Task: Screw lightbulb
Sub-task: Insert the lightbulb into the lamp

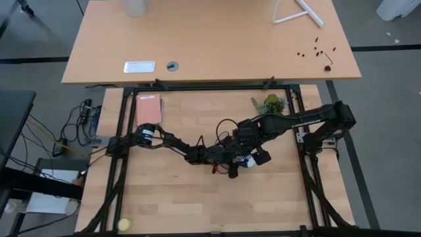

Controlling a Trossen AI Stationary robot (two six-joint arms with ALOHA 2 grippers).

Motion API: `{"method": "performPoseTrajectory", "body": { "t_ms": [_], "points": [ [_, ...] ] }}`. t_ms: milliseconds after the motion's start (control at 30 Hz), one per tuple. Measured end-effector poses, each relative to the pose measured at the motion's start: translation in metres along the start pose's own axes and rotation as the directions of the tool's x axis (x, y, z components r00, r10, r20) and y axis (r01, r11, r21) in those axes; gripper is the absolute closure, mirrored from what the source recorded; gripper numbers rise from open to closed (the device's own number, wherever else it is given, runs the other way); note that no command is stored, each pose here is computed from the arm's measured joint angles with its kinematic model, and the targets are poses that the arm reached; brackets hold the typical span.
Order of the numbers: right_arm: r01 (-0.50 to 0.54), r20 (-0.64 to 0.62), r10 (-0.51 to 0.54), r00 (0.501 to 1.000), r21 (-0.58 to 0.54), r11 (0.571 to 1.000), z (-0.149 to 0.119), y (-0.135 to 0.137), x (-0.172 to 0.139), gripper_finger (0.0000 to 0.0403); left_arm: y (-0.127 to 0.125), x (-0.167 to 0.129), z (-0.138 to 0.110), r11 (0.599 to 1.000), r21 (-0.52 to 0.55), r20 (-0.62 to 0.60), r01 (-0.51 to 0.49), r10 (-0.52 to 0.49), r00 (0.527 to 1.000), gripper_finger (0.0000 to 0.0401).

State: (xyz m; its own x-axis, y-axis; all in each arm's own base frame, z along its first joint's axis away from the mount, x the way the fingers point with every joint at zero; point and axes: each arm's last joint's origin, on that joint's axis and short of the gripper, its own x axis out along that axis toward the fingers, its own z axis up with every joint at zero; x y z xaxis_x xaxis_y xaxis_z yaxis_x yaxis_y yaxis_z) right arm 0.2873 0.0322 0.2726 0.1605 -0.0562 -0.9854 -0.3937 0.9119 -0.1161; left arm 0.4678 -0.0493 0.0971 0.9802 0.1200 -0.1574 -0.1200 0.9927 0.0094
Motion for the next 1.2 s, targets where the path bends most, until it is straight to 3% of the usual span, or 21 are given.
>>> {"method": "performPoseTrajectory", "body": {
  "t_ms": [200,400,900,1200],
  "points": [
    [-0.031,-0.019,0.031,0.999,0.012,0.999,0.007,0.001,0.012,0.0030,0.001,0.000,0.000,0.999,-0.026,0.000,-0.030,0.030,1.000,0.0207],
    [-0.037,-0.022,0.038,0.999,0.042,0.998,0.009,0.001,0.016,0.0037,0.002,0.000,-0.001,0.998,-0.026,-0.007,-0.051,0.051,0.999,0.0210],
    [-0.040,-0.034,0.043,0.998,0.097,0.995,0.009,0.003,0.016,0.0144,0.003,0.000,-0.001,0.997,-0.028,-0.011,-0.069,0.069,0.998,0.0211],
    [-0.032,0.010,0.031,0.999,0.134,0.990,0.014,0.003,0.016,0.0126,0.003,0.000,-0.001,0.997,-0.026,-0.017,-0.068,0.068,0.998,0.0211]
  ]
}}
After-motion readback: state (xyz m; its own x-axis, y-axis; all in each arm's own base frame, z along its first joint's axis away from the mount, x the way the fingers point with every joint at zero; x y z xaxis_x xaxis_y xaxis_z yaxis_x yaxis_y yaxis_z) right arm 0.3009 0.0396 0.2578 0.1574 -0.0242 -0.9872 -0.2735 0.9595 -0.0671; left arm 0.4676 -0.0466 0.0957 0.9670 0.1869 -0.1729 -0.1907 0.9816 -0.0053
